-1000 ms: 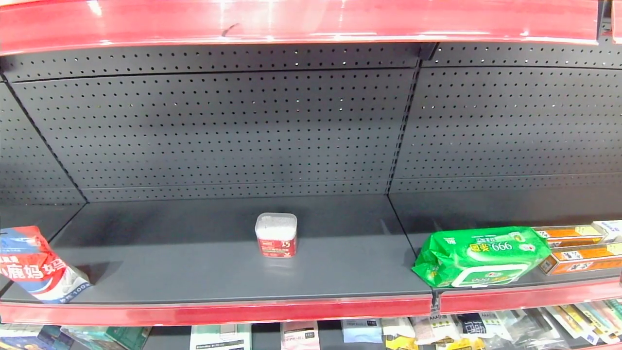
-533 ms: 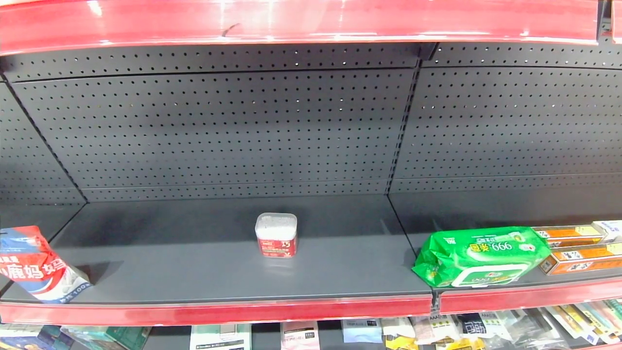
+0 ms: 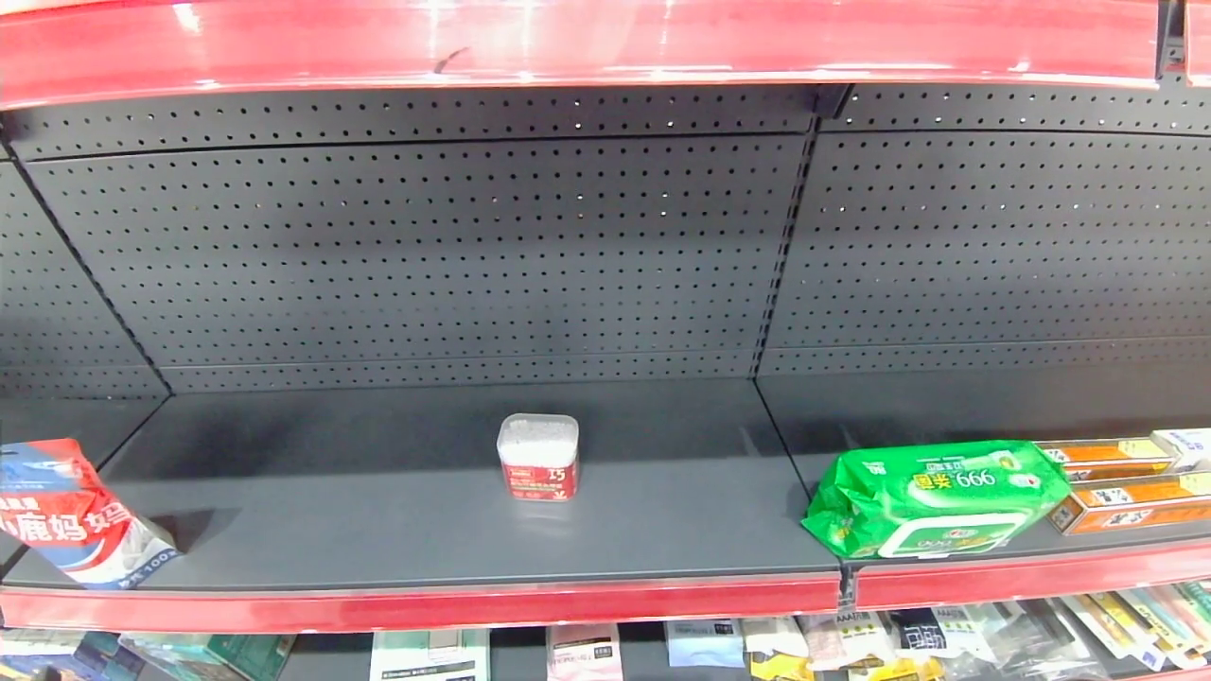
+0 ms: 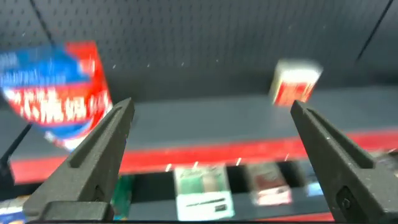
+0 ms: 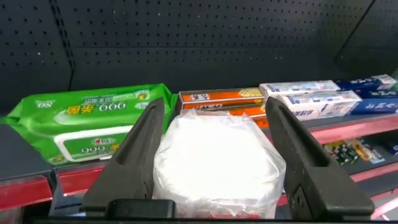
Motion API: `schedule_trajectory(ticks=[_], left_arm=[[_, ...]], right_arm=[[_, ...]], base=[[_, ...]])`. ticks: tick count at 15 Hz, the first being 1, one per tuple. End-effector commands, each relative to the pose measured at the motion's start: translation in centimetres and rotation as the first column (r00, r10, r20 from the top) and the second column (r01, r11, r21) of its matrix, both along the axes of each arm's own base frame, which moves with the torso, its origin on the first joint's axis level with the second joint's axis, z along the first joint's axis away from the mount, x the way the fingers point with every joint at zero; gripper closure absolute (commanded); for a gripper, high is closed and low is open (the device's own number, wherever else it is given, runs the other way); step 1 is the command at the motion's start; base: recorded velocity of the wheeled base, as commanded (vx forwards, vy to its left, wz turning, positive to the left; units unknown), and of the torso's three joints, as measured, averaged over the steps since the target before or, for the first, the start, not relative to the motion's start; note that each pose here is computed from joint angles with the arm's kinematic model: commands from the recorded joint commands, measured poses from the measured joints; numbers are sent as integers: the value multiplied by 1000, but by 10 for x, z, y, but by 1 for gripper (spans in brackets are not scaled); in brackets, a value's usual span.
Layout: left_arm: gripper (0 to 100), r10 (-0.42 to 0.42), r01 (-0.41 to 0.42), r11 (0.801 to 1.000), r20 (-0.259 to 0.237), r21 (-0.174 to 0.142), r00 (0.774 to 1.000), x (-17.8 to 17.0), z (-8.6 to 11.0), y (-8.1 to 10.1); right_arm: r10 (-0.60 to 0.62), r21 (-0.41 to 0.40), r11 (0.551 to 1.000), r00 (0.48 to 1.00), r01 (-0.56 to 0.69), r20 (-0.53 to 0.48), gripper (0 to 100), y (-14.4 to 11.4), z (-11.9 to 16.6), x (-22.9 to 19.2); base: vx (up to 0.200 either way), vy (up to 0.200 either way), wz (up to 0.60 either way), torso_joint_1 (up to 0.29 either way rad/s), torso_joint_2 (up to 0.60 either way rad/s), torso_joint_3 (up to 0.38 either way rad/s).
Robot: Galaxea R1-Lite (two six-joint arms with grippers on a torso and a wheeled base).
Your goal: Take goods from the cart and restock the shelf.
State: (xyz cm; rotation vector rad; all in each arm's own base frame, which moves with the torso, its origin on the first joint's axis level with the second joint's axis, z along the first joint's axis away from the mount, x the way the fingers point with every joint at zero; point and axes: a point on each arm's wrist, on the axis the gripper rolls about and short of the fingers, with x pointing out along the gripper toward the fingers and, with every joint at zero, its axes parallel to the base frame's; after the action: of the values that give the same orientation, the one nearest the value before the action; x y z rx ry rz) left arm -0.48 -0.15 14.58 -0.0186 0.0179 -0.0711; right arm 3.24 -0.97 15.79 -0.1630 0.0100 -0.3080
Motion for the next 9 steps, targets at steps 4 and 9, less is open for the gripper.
schedule_trajectory(ticks=[4,9], left_arm=[[0,-74,159,973,-427,168,901,166,21,-1],[0,-462,588,803,-520,98,718,249,-13,-3]], right_arm=[[-2,-1,1000,1000,2,21,100,1,3,-3],[15,13,1000,999,-14,-49,100,0,-14,0]], base=[[0,0,0,0,0,0],[0,0,0,0,0,0]])
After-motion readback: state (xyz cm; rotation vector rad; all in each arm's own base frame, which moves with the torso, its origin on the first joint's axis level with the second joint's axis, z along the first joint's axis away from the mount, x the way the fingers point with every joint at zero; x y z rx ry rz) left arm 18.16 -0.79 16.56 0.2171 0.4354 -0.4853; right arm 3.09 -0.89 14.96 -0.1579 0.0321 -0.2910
